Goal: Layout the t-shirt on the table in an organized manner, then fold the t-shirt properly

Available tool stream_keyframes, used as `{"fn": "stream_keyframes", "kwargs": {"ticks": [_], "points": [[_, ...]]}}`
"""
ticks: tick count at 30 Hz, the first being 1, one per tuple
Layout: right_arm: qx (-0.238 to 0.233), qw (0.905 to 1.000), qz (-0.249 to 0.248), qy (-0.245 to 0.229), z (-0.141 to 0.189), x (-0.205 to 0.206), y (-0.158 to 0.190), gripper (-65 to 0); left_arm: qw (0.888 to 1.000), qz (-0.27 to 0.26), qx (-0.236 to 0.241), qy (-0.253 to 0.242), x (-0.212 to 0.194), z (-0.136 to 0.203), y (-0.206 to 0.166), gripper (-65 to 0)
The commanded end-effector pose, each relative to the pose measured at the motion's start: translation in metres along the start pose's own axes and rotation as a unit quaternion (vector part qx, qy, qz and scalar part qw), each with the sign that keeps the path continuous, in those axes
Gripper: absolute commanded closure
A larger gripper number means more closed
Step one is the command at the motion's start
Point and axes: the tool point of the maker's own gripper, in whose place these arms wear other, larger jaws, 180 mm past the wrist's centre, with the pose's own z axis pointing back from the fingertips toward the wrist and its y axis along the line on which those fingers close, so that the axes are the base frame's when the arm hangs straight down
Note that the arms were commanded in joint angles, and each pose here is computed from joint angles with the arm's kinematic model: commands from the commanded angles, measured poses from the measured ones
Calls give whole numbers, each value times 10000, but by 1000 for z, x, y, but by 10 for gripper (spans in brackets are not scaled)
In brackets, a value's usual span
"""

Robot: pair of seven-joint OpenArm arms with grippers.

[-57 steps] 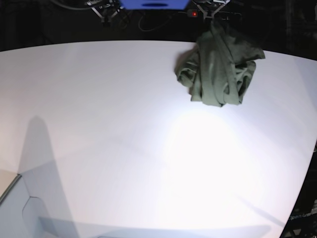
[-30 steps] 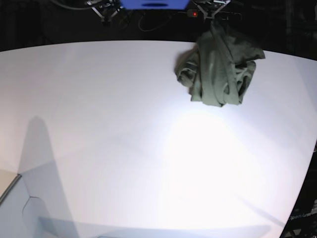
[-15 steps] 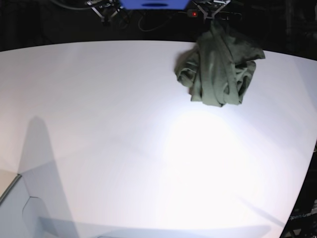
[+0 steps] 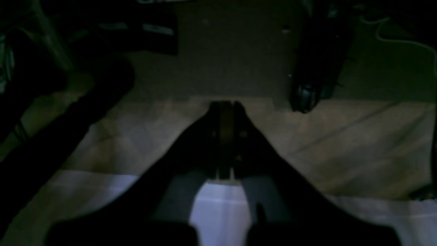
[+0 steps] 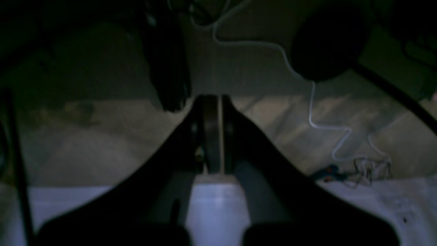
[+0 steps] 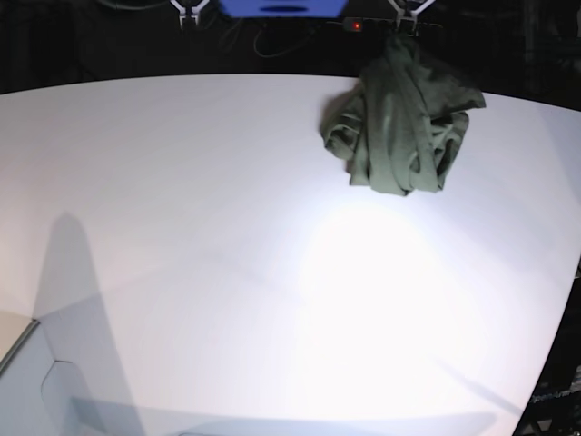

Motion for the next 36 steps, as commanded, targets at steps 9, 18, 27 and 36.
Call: {"fn": "stream_keyframes", "kwargs": {"ticks": [9, 18, 27, 36], "points": [[-125, 9943, 159, -1045, 44, 7, -24, 0, 9975, -125, 28, -689, 17, 22, 5, -1], [-238, 9741, 435, -2205, 120, 45, -41, 0, 9886, -219, -48, -1489, 45, 58, 3, -1], [-158, 9469, 616, -3152, 206, 97, -32, 0, 9624, 488, -456, -2633, 99, 129, 10, -1], [-136, 9314, 622, -3585, 267, 150, -22, 0, 9354, 506, -520, -3460, 133, 194, 12, -1]]}}
